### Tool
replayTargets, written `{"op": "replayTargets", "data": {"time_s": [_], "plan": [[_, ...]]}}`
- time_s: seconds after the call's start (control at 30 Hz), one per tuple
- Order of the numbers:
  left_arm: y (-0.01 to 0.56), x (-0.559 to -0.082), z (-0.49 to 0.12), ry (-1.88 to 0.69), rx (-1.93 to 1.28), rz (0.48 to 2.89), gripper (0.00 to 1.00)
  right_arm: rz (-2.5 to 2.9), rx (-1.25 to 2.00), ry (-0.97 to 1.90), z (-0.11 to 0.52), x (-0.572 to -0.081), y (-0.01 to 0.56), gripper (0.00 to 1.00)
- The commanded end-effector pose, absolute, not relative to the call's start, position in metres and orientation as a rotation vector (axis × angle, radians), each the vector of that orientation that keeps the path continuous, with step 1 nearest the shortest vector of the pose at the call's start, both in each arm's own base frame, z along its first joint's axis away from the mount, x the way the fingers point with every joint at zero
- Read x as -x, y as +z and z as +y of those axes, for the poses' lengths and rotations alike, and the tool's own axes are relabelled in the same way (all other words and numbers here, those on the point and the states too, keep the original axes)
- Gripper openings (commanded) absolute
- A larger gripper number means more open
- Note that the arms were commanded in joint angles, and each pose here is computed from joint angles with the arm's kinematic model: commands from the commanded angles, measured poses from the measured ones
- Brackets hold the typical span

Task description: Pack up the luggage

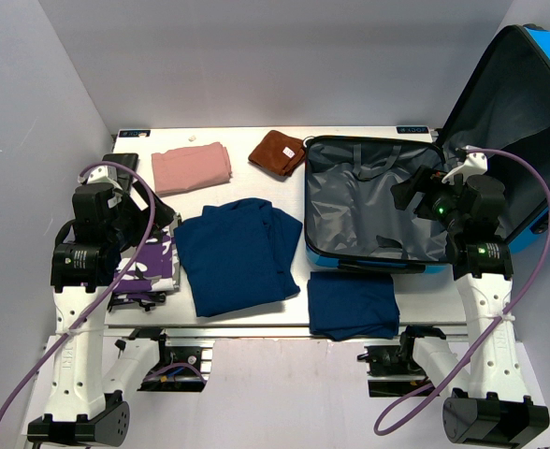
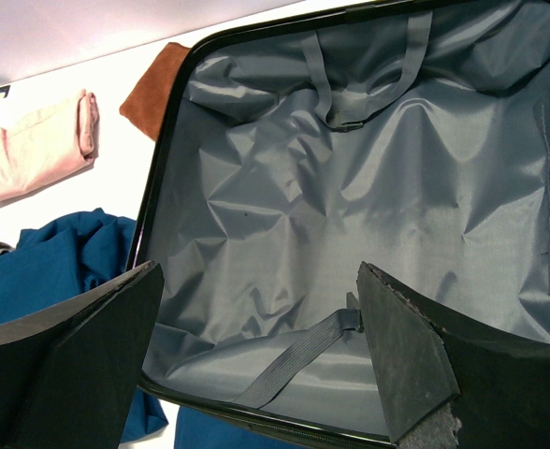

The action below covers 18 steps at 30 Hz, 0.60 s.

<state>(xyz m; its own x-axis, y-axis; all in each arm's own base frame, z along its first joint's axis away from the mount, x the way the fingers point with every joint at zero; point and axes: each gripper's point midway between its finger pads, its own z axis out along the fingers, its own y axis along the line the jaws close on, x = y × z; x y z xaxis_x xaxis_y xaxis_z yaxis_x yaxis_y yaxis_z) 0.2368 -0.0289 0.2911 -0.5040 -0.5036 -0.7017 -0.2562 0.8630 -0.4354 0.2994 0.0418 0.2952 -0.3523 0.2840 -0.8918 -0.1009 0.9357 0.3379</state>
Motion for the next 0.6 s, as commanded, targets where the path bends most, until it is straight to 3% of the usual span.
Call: {"op": "replayTargets", "data": {"time_s": [0.0,0.43,0.57], "plan": [[0.292,-0.229,-0.025,-0.327,0.573,2.117,0.98,1.844,-0.099,0.429,0.047,-0.296,0.307,0.89],[0.215,-0.207,-0.037,-0.386,0.658,2.266,0.98,1.808,0.206,0.844,0.121,-0.286,0.329,0.89],[0.180,-0.198,-0.045,-0.428,0.686,2.330,0.98,1.827,0.304,0.923,0.170,-0.272,0.331,0.89]]}}
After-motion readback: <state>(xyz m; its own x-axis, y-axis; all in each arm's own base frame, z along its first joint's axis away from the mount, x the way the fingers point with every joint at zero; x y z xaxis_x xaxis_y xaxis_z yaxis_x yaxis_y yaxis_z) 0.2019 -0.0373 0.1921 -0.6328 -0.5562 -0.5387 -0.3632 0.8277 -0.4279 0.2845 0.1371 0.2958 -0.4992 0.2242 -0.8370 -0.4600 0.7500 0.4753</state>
